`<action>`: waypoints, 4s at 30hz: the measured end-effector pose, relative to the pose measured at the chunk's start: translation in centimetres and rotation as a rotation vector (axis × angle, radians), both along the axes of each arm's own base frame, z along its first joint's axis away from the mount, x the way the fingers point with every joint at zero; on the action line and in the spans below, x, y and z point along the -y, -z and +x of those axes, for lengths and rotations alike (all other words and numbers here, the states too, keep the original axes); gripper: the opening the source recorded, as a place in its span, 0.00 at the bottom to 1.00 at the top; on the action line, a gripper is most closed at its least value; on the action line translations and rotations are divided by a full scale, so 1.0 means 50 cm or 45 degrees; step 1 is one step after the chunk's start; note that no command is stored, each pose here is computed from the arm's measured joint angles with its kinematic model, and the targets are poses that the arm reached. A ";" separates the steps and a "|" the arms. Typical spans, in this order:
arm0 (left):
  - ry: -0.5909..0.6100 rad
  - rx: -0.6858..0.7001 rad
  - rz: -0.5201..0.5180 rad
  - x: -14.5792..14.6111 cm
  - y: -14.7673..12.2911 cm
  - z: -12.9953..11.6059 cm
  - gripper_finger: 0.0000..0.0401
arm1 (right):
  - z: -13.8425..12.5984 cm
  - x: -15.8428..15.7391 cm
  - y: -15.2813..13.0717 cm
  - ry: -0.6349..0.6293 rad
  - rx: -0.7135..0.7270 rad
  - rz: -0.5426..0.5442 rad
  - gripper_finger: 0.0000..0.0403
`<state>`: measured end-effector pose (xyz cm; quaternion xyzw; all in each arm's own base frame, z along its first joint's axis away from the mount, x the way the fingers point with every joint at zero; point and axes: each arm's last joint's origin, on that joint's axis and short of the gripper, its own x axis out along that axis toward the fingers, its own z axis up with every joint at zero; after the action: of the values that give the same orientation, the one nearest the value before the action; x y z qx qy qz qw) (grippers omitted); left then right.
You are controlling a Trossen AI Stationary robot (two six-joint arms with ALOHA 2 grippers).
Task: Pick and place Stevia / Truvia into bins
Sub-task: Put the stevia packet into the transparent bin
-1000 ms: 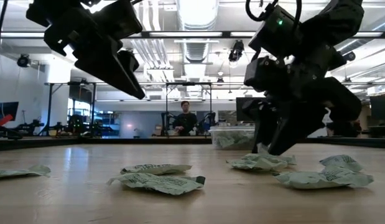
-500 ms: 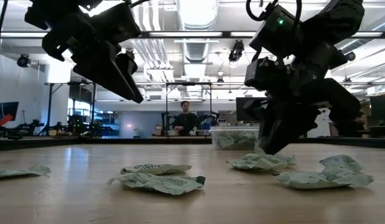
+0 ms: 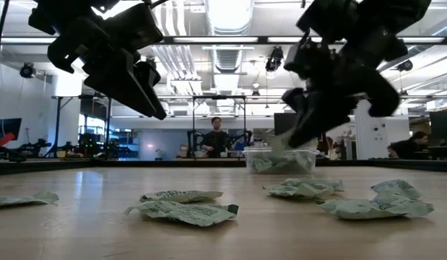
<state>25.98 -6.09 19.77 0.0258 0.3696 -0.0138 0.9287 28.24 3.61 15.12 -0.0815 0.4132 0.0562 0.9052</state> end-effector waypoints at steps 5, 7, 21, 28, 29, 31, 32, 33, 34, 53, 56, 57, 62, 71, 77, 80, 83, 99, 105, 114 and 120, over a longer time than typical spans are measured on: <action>0.017 0.001 0.019 0.000 0.000 0.000 0.44 | -0.013 0.021 -0.039 0.242 0.092 -0.318 0.02; 0.018 0.002 0.018 0.000 0.000 0.000 0.44 | -0.018 0.034 -0.054 0.382 0.132 -0.453 0.02; 0.016 0.004 0.017 0.000 0.000 0.000 0.44 | -0.018 0.121 -0.052 0.575 0.100 -0.372 0.03; 0.015 0.003 0.016 0.000 0.000 0.000 0.44 | -0.016 0.131 -0.035 0.547 0.044 -0.307 0.19; 0.015 0.003 0.015 0.000 0.000 0.000 0.44 | -0.017 0.131 -0.034 0.547 0.035 -0.309 0.22; 0.015 0.003 0.015 0.000 0.000 0.000 0.44 | -0.019 0.131 -0.036 0.549 0.021 -0.310 0.27; 0.015 0.003 0.015 0.000 0.000 0.000 0.44 | -0.022 0.130 -0.038 0.553 0.012 -0.307 0.30; 0.015 0.003 0.015 0.000 0.000 0.000 0.44 | -0.025 0.130 -0.043 0.558 0.009 -0.301 0.32; 0.015 0.003 0.015 0.000 0.000 0.000 0.44 | -0.027 0.128 -0.049 0.561 0.017 -0.294 0.34; 0.012 0.009 0.017 0.000 0.003 0.000 0.44 | -0.067 -0.060 -0.056 -0.061 -0.124 0.324 0.34; 0.011 0.023 0.014 0.000 0.004 0.000 0.44 | -0.070 -0.091 -0.037 -0.075 -0.192 0.348 0.33; 0.011 0.024 0.014 0.000 0.004 0.000 0.44 | -0.071 -0.099 -0.032 -0.068 -0.208 0.356 0.32; 0.008 0.047 0.012 0.000 0.002 0.002 0.44 | -0.067 -0.127 -0.012 -0.082 -0.229 0.376 0.30; 0.011 0.062 0.011 0.000 0.000 0.004 0.44 | -0.060 -0.137 0.049 -0.060 -0.351 0.272 0.28; 0.013 0.062 0.013 0.000 0.000 0.004 0.44 | -0.058 -0.137 0.062 -0.047 -0.377 0.248 0.25; 0.013 0.062 0.013 0.000 0.000 0.004 0.44 | -0.058 -0.137 0.062 -0.044 -0.377 0.243 0.23; 0.014 0.062 0.013 0.000 0.000 0.004 0.44 | -0.059 -0.135 0.058 -0.033 -0.367 0.226 0.20; 0.015 0.070 0.013 0.001 -0.001 0.004 0.44 | -0.065 -0.125 0.040 0.022 -0.297 0.108 0.03; 0.015 0.075 0.011 0.001 -0.001 0.005 0.44 | -0.059 -0.113 0.020 0.122 -0.147 -0.166 0.03; 0.016 0.079 0.010 0.001 -0.001 0.005 0.44 | -0.048 -0.074 -0.039 0.551 0.164 -0.737 0.03; 0.016 0.078 0.011 0.001 -0.001 0.005 0.44 | -0.038 -0.014 -0.046 0.756 0.161 -0.829 0.03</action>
<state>26.22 -6.13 19.81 0.0324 0.3408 -0.0171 0.9394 26.35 4.33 17.40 -0.2434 0.3585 -0.3444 0.8328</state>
